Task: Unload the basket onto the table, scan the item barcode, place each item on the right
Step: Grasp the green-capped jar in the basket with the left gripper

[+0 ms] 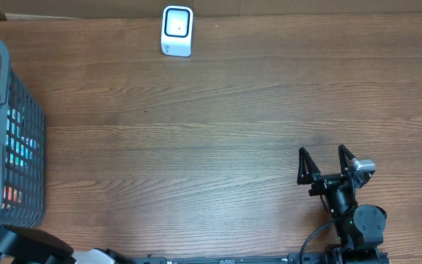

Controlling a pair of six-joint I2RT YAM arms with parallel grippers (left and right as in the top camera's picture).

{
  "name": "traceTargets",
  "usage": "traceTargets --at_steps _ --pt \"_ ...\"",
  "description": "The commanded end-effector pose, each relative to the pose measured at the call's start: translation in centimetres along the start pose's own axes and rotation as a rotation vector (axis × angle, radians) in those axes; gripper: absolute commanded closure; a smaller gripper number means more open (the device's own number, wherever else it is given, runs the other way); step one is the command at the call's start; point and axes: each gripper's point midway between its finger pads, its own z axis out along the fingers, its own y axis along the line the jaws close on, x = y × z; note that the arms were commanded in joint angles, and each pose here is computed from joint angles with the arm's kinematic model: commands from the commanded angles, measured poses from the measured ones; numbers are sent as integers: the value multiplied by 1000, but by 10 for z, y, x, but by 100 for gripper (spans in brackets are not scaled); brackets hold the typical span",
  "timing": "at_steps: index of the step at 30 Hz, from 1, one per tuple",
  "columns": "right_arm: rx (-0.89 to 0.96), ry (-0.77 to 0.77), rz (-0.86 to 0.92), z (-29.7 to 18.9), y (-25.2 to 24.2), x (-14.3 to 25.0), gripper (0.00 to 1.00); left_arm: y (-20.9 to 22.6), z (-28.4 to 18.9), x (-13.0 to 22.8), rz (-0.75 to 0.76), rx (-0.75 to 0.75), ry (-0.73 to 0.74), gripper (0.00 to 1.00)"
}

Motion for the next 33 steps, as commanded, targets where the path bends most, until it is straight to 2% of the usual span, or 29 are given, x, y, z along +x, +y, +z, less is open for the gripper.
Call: traceTargets --at_steps 1,8,15,18,26,33 --pt "3 4 -4 1 -1 3 0 -1 19 10 52 28 40 2" --pt "3 4 -4 1 -1 3 0 -9 43 14 110 36 29 2" --pt "3 4 -4 1 -1 3 0 -24 55 -1 257 90 -28 0" --pt "3 4 -4 1 -1 3 0 -38 65 2 342 147 -11 0" --pt "3 4 -4 1 -1 3 0 -46 102 8 454 142 51 0" --pt "3 4 -4 1 -1 3 0 -45 124 16 486 128 105 0"
